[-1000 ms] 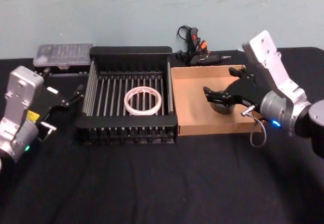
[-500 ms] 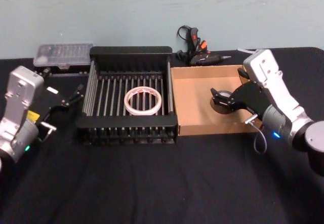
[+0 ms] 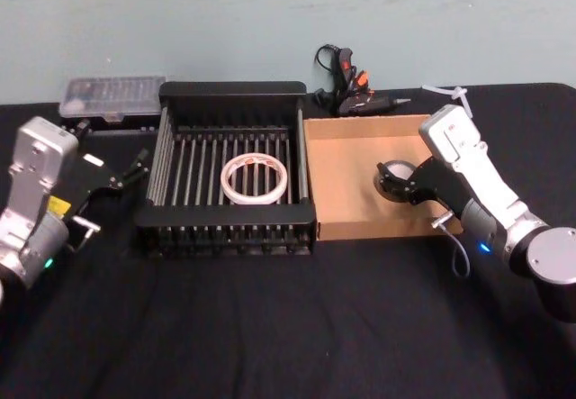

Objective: Pick up the white tape and place it into the black box , Pick up the silver tape and place it into the brown box.

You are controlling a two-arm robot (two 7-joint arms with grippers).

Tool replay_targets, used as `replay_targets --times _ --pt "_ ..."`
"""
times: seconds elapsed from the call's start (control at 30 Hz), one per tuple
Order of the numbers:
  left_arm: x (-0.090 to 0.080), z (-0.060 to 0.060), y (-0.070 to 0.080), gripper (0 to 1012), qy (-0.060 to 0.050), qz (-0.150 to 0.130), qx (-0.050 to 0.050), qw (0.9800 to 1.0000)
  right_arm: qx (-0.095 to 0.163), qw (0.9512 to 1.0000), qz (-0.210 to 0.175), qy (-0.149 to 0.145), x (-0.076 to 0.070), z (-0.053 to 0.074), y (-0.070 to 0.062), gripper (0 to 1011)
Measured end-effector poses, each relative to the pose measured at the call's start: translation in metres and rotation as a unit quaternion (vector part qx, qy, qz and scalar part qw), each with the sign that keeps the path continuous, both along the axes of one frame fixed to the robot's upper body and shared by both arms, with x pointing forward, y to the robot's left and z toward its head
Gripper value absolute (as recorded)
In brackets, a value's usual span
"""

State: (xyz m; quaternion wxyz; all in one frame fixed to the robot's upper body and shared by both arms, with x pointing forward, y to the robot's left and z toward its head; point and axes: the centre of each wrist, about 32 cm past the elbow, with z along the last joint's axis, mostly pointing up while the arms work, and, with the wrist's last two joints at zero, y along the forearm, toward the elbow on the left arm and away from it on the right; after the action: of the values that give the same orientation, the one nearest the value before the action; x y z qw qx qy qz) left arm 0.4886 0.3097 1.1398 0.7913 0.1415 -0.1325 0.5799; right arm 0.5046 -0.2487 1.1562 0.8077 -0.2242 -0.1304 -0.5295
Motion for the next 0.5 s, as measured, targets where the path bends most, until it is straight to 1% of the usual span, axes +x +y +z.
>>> replay_targets --times 0.5 --pt "0.0000 0.0000 0.0000 1001 0.000 0.000 0.000 1.0000 -0.001 1.0000 0.000 0.000 0.0000 0.0000 -0.0003 1002"
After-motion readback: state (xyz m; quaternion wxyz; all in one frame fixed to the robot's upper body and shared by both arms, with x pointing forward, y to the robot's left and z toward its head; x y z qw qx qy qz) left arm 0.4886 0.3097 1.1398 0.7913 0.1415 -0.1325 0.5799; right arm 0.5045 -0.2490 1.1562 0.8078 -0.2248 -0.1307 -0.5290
